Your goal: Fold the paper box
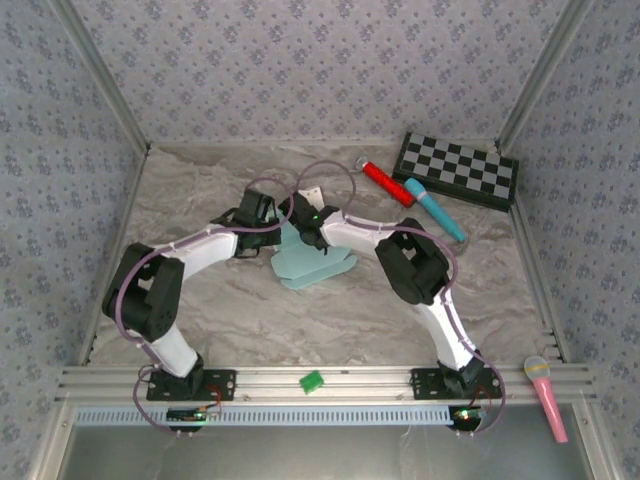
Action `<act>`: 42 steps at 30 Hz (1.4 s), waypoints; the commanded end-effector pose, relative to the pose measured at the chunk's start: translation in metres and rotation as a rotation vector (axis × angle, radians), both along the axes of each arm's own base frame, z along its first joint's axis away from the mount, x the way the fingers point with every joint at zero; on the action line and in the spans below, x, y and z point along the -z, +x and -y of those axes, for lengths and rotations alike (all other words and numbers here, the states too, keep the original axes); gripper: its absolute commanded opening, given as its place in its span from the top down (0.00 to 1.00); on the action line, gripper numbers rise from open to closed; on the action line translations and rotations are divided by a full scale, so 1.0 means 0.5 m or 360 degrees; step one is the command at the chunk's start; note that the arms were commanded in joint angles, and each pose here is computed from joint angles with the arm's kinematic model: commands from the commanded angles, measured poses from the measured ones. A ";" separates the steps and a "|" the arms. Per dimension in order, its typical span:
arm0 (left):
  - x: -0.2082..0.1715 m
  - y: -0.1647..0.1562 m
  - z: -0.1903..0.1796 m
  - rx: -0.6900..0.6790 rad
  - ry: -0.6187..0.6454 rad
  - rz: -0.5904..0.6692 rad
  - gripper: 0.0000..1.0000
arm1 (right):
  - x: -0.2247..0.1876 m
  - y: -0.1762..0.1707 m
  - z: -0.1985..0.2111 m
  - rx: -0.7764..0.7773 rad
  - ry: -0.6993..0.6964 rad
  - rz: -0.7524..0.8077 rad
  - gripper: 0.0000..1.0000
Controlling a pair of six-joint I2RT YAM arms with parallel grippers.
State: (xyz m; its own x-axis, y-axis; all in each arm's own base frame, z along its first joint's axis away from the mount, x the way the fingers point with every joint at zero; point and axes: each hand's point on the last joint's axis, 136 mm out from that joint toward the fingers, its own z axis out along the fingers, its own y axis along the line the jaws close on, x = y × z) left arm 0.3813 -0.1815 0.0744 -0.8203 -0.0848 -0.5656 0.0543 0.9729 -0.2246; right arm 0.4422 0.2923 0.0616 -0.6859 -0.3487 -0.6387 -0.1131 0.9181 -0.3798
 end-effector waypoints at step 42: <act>-0.010 0.024 0.024 0.0002 -0.0035 0.0023 1.00 | -0.056 -0.092 -0.047 -0.0464 0.0231 -0.0165 0.35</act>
